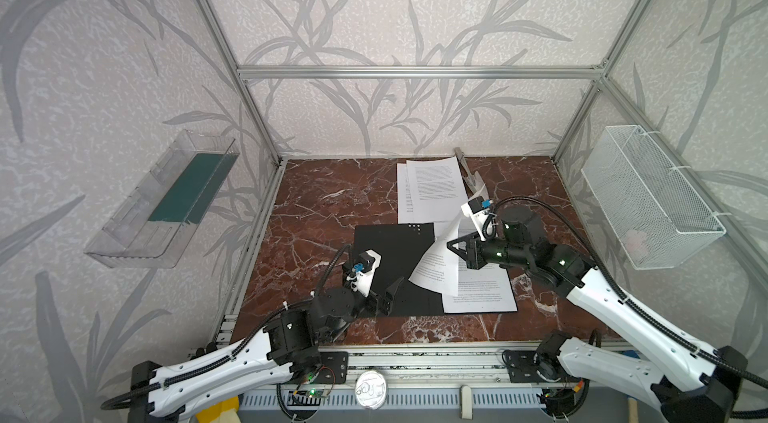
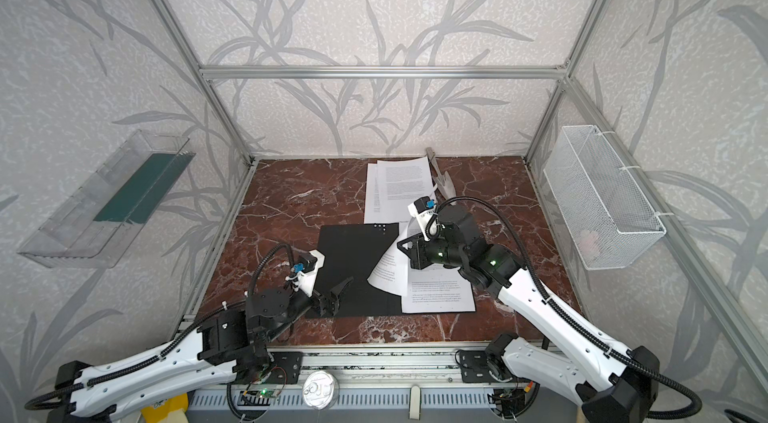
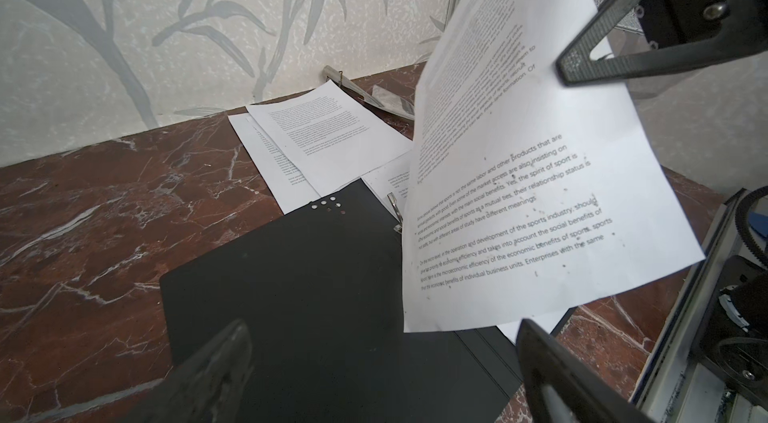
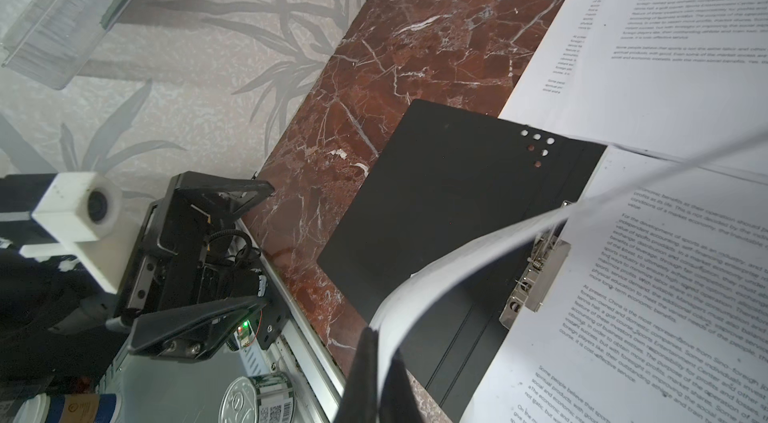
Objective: Put the files into the folder
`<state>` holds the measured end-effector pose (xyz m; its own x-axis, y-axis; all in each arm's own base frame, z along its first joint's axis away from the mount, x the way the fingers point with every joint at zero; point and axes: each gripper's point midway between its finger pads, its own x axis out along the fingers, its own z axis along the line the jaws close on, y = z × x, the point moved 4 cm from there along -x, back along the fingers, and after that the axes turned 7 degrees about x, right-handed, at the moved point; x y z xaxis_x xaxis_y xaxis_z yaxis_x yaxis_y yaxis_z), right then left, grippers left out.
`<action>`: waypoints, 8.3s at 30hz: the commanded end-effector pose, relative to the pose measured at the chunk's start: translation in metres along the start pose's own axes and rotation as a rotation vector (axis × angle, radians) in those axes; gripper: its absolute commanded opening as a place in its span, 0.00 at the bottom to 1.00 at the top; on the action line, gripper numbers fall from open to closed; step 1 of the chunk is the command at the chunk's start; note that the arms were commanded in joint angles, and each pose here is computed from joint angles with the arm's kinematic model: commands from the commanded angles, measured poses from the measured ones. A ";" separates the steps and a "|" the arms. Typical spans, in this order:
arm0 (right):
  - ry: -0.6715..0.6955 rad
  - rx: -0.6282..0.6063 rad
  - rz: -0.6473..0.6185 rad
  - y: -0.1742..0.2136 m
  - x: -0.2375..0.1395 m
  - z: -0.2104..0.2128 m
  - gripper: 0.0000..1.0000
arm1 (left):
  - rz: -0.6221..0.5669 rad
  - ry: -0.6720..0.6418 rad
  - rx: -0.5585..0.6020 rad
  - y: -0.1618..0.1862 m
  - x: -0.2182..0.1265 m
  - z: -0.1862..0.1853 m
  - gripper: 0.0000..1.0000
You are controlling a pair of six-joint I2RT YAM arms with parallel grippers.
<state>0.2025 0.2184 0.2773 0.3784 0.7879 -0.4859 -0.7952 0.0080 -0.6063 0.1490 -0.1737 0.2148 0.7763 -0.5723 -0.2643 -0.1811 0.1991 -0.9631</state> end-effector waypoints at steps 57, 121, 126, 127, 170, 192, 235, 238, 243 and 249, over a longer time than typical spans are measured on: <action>0.879 0.030 0.533 0.045 0.014 -0.175 0.00 | -0.070 0.019 -0.017 -0.005 -0.009 0.003 0.99; 0.899 0.022 0.448 0.051 0.007 -0.175 0.58 | -0.069 0.023 -0.026 -0.005 -0.011 0.003 0.99; 0.893 0.002 0.418 0.048 0.003 -0.172 0.64 | -0.073 0.019 -0.028 -0.005 -0.012 0.004 0.99; 0.896 0.000 0.414 0.047 0.002 -0.171 0.65 | -0.073 0.017 -0.029 -0.005 -0.012 0.005 0.99; 0.255 -0.005 -0.205 0.036 0.002 -0.100 0.99 | 0.446 0.091 -0.500 -0.013 0.223 0.055 0.65; 0.166 0.096 -0.198 0.046 0.029 -0.116 0.99 | 0.612 0.208 -0.723 0.039 0.348 0.139 0.46; 0.122 0.112 -0.217 0.044 0.028 -0.117 0.99 | 0.571 0.349 -0.854 0.053 0.380 0.135 0.44; 0.122 0.113 -0.214 0.045 0.029 -0.117 0.99 | 0.573 0.335 -0.850 0.055 0.381 0.137 0.44; 0.124 0.114 -0.213 0.045 0.029 -0.118 0.99 | 0.567 0.331 -0.861 0.057 0.384 0.137 0.43; 0.122 0.111 -0.216 0.044 0.028 -0.117 0.99 | 0.480 0.400 -0.909 0.049 0.391 0.133 0.40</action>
<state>0.2327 0.1684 0.1609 0.5899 0.6724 -0.4471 -0.7440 0.2374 -0.6245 0.5184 -0.2762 0.0683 0.2739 -0.8019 -0.5309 -0.9244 -0.0670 -0.3756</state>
